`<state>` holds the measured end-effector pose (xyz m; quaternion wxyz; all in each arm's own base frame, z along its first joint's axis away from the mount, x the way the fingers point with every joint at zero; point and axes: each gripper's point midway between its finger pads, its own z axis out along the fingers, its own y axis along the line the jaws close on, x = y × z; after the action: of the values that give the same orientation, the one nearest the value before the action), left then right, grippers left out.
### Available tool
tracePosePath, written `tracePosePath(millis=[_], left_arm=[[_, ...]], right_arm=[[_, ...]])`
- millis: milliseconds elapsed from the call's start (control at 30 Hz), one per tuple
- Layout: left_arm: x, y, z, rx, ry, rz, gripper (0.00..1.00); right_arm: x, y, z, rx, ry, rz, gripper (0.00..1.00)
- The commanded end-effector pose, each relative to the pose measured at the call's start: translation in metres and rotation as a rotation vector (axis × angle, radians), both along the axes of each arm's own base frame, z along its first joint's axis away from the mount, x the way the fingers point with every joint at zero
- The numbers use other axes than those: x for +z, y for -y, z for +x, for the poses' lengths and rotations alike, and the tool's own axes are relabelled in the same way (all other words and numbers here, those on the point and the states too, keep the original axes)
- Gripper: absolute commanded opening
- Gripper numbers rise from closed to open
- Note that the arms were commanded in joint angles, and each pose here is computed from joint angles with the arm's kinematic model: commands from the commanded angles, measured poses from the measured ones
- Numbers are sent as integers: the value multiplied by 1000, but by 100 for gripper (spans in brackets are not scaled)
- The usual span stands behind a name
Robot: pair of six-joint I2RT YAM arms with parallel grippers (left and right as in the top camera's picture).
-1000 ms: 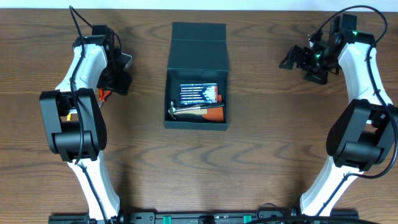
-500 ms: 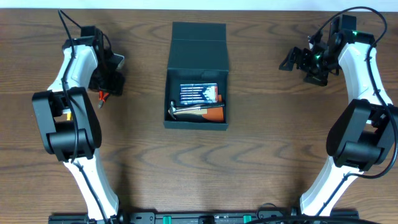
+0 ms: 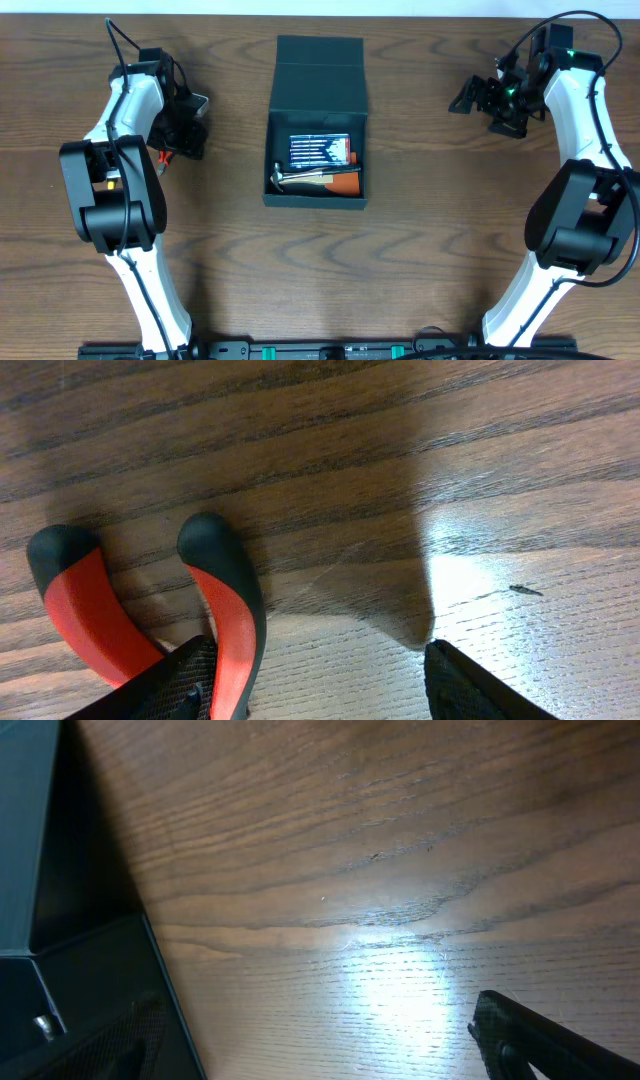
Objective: Pack container
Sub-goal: 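Lower the left gripper and grasp the red pliers handles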
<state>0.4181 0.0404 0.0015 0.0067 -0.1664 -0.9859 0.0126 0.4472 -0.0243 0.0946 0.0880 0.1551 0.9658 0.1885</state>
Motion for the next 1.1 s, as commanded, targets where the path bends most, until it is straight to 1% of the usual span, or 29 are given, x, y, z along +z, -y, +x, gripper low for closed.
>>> tracePosePath(millis=[0,33,100,133,533,700,800,933,1000,1067], left_arm=[[-6,2,-4,-20,-21,-17,61],[-6,3,-4,-20,-21,-20,53],[-6,3,-4,-19,-19,-21,9],[-6,3,-4,-19,-19,-21,6],[-5,4,-9,1,-42,-23,6],[9,5,-17,7,-54,-23,6],[29,5,-16,7,-20,-20,6],[74,14,-14,-17,73,-11,6],[99,24,-17,-61,119,-8,6],[125,40,-22,-141,165,-4,6]], right_arm=[[-5,-4,-1,3,-17,1,99],[-5,-4,-1,3,-18,1,99],[-5,-4,-1,3,-17,1,99],[-5,-4,-1,4,-17,1,99],[-5,-4,-1,3,-17,1,99],[-5,-4,1,3,-12,0,99],[-5,-4,1,3,-11,0,99],[-5,-4,1,3,-9,0,99],[-5,-4,2,3,-5,-2,99],[-4,-4,4,3,3,-3,99]])
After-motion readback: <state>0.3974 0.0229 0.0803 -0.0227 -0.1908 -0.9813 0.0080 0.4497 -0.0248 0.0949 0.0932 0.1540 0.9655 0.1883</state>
